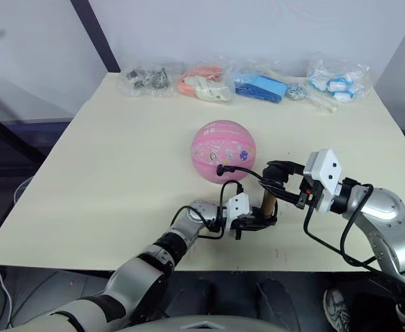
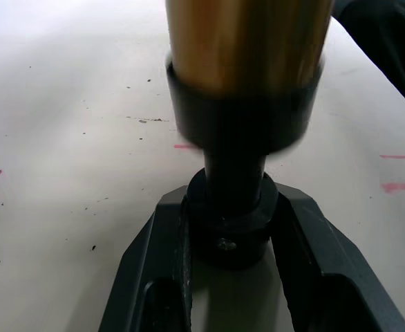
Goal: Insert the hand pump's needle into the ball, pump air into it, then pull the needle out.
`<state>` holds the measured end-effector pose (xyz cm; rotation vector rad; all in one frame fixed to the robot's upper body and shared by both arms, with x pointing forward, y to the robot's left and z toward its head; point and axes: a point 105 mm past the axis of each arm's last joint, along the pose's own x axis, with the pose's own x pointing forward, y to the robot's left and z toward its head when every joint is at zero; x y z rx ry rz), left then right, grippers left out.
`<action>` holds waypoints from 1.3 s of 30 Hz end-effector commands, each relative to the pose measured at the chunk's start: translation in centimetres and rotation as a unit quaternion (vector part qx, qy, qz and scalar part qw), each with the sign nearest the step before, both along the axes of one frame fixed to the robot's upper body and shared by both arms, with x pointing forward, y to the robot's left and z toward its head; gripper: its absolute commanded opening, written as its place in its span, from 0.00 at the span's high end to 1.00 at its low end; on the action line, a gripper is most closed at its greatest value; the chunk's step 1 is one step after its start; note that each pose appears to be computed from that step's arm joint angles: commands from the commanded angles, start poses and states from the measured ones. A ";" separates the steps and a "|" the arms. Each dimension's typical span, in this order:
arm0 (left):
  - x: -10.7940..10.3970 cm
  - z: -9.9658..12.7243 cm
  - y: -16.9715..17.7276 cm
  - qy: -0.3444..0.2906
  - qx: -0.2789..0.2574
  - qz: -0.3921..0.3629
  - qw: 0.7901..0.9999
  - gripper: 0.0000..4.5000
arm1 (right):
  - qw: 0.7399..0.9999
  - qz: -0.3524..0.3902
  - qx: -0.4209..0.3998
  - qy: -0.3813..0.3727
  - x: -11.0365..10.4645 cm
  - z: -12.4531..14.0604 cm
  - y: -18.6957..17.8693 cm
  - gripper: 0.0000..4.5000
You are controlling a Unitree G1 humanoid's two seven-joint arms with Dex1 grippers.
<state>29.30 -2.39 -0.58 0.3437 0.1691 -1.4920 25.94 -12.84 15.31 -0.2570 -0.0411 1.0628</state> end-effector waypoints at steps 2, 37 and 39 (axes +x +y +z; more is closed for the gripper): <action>-1.3 -3.2 1.5 0.051 0.053 0.008 0.997 0.75 | 0.997 -0.005 -0.022 0.072 -0.6 -5.0 0.1 0.56; -1.6 -3.7 1.5 0.053 0.068 0.001 0.996 0.75 | 0.998 0.010 0.003 -0.060 -0.6 12.1 -2.1 0.56; -1.6 -3.7 1.6 0.054 0.068 0.000 0.996 0.75 | 0.998 0.005 -0.001 -0.068 -0.6 12.8 -2.4 0.56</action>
